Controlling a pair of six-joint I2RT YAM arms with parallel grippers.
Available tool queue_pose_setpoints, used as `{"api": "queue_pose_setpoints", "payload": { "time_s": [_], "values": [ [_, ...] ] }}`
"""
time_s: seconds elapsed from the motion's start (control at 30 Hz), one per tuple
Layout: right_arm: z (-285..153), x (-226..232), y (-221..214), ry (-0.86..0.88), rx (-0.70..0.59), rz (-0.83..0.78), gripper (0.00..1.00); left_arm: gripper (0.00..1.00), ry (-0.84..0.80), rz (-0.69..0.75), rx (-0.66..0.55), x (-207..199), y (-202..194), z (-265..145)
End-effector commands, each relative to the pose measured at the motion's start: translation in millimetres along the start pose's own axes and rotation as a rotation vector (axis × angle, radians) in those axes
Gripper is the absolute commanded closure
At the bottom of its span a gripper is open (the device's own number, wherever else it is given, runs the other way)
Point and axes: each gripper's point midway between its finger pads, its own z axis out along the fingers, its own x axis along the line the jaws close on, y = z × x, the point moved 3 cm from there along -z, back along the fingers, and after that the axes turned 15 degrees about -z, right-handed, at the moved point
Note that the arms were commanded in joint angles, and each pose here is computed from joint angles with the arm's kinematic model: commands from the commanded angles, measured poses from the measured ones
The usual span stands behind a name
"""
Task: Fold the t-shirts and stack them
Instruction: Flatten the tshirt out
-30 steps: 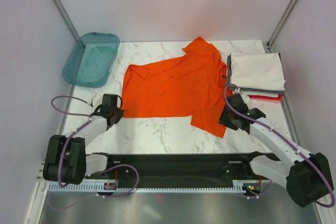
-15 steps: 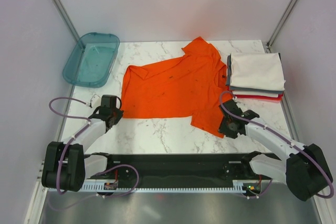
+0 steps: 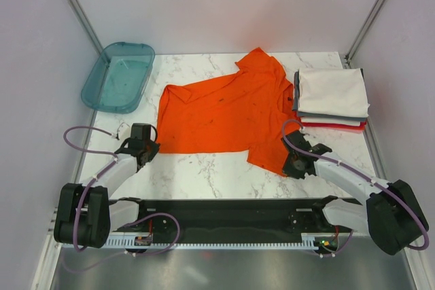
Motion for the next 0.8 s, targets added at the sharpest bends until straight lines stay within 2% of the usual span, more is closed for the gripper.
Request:
{"api": "queue_pose_setpoints", "payload": {
  "time_s": [0.0,0.07,0.27,0.33,0.37,0.47,0.5,0.57,0.6,0.67,0.7,0.77],
  "values": [
    [4.9,2.3,-2.3,0.002,0.003,0.013,0.86,0.98,0.017,-0.021,-0.027,3.9,3.8,-0.1],
    [0.0,8.1,4.0,0.034,-0.015,0.004,1.00,0.98,0.012,-0.020,-0.028,2.3,4.4,-0.3],
    [-34.8,30.8,56.6,0.090,-0.156,-0.055,1.00,0.98,-0.015,-0.019,-0.014,-10.9,6.3,-4.3],
    [-58.9,43.7,91.2,0.123,-0.273,-0.056,1.00,0.98,-0.032,-0.024,-0.012,-18.5,8.6,-7.9],
    [-58.9,44.4,92.6,0.126,-0.279,-0.063,1.00,0.98,-0.042,-0.027,-0.015,-22.2,10.1,-9.2],
    [-89.7,57.8,134.3,0.152,-0.418,-0.079,1.00,0.98,-0.068,-0.032,-0.026,-36.3,16.5,-14.5],
    [-110.1,62.4,157.5,0.155,-0.495,-0.063,1.00,0.98,-0.063,-0.039,-0.033,-38.3,18.3,-14.7],
    [-127.6,70.1,185.1,0.165,-0.581,-0.076,1.00,0.98,-0.070,-0.059,-0.040,-50.9,23.8,-14.1],
    [-150.4,77.0,205.9,0.192,-0.643,-0.061,1.00,0.98,-0.067,-0.074,-0.036,-55.6,24.7,-13.3],
    [-156.5,82.3,230.9,0.188,-0.674,-0.054,1.00,0.98,-0.072,-0.090,-0.029,-74.4,28.9,-13.0],
    [-178.8,87.2,251.5,0.213,-0.726,-0.046,1.00,0.98,-0.085,-0.107,-0.019,-83.2,30.0,-14.3],
    [-178.1,89.7,275.5,0.239,-0.719,-0.034,1.00,0.98,-0.110,-0.121,-0.027,-109.7,41.6,-17.0]
  ]
}}
